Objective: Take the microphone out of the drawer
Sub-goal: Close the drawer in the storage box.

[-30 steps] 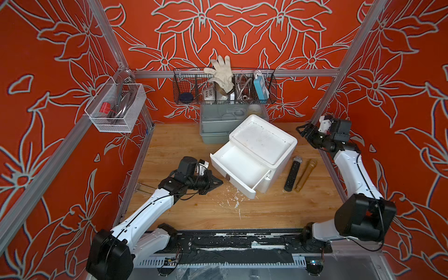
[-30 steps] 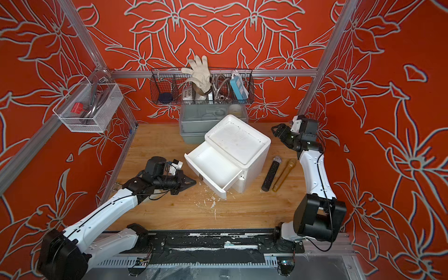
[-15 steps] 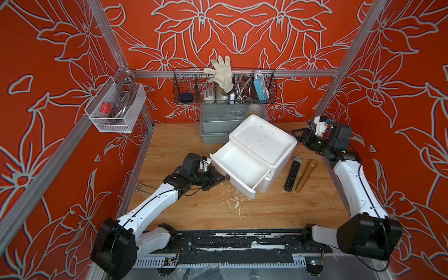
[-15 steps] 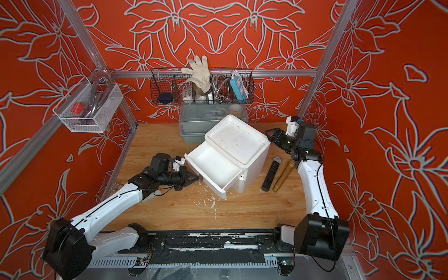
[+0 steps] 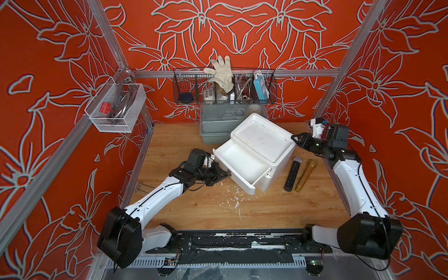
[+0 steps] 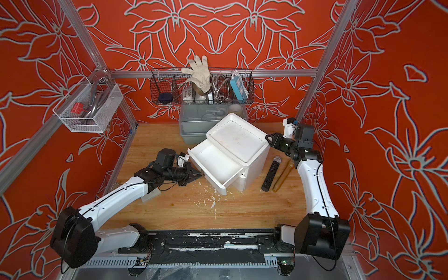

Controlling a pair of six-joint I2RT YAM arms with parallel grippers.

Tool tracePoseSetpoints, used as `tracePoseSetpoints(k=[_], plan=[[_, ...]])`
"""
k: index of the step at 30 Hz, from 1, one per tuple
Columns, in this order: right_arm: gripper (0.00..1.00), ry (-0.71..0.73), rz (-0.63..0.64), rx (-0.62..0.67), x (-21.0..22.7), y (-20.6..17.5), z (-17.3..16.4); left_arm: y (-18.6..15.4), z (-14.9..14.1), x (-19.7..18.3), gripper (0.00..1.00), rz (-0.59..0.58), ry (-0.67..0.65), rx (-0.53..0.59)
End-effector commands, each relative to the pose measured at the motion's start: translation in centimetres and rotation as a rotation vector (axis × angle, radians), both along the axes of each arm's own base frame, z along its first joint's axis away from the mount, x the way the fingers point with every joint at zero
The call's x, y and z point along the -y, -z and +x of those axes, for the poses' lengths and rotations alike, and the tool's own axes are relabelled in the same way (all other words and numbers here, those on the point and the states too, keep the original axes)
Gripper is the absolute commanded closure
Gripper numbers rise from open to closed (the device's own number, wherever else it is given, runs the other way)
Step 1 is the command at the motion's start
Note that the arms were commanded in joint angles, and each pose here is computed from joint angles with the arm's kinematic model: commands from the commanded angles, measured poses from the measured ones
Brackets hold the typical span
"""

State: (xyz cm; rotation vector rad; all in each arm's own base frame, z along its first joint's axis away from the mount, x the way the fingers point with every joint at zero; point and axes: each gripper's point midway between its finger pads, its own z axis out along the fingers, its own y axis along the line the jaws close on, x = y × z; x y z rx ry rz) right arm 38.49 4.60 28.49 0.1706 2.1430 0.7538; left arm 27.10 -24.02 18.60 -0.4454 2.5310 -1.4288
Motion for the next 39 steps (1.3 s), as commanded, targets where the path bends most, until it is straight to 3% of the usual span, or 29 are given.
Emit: tracePoseSetpoints(k=[1, 6, 9, 22, 33, 36, 39], plan=[[0.75, -0.018, -0.039, -0.191, -0.7, 4.9, -0.9, -2.7, 0.6, 1.3, 1.00, -0.049, 0.042, 0.087], [0.76, -0.071, -0.118, -0.203, -2.1, 5.2, -0.9, -3.2, -0.9, 1.9, 1.00, -0.062, 0.078, 0.064], [0.82, -0.092, -0.124, -0.206, -2.8, 5.4, -0.7, -2.6, -1.1, 1.6, 1.00, -0.043, 0.052, 0.066], [0.83, -0.125, -0.121, -0.218, -4.1, 5.9, -0.6, -3.9, 4.2, 3.6, 1.00, -0.058, 0.009, 0.177], [0.83, -0.132, -0.110, -0.233, -4.3, 6.2, -0.8, -6.1, 6.5, 7.7, 1.00, -0.145, 0.032, 0.223], [0.81, -0.145, -0.111, -0.241, -4.4, 6.3, -0.9, -6.6, 5.8, 9.1, 1.00, -0.165, 0.074, 0.219], [0.72, -0.152, -0.122, -0.248, -4.3, 6.5, -1.2, -6.3, 4.7, 8.8, 1.00, -0.150, 0.090, 0.209]])
